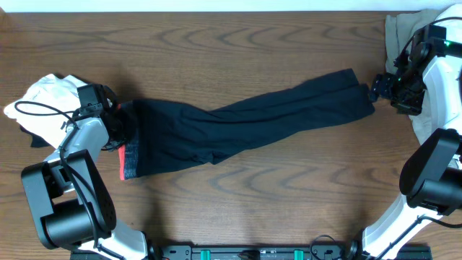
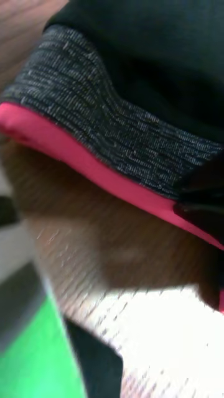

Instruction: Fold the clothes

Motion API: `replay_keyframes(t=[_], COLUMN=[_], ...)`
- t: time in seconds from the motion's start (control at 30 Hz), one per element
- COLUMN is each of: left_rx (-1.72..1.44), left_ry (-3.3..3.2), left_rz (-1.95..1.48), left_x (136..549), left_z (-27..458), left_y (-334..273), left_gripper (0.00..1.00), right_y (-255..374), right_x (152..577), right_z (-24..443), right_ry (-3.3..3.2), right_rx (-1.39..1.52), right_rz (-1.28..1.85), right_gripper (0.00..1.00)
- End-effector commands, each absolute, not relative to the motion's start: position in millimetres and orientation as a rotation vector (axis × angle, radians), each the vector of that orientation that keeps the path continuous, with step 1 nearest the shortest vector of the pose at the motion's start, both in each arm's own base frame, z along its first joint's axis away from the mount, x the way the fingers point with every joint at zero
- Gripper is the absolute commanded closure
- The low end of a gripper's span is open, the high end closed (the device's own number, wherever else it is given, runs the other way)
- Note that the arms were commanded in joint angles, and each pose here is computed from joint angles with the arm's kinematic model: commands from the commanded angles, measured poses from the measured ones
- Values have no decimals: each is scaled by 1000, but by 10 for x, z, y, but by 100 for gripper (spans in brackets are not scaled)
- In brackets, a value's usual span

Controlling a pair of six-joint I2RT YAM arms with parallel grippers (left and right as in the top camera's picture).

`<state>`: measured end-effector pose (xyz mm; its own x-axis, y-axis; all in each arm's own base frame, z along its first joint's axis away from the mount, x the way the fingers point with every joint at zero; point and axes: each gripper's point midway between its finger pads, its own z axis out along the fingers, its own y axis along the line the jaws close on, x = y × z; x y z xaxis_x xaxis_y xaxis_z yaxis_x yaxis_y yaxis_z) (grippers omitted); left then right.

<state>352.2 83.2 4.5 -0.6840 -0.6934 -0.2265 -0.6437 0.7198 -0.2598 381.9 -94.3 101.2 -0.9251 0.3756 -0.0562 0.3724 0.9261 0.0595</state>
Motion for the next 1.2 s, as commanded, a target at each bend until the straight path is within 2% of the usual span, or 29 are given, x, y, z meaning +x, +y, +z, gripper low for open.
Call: replay_keyframes(t=[0.0,0.27,0.47,0.6,0.77,1.0,1.17], left_rx=[-1022,-998,-1095,-1211,-1347,-1468,-1493], left_ry=[2594,2537,2552,2687,2787,2674,2711], left_rz=[-291,-292,-305,-273,27,465,358], left_x=[3611,3551,3182,2768,2313,2048,2034], left_z=[176,576,885,799,673,718,622], left_y=[790,774,660,561,749,1169,1031], left_gripper=[94,94,94,94,94,94,94], right_y=[-923,-923,-923,-923,-923,-948,-980], right_x=[3837,3837,3838,3838,3836,3815,3874], right_z=[1045,1045,1045,1045,1044,1042,1041], right_ry=[3013,3013,3013,3013,3014,3025,3002], right_rx=[563,563,563,563,563,542,534], right_rz=[78,78,78,78,78,52,34], right_gripper=[19,20,20,20,20,20,17])
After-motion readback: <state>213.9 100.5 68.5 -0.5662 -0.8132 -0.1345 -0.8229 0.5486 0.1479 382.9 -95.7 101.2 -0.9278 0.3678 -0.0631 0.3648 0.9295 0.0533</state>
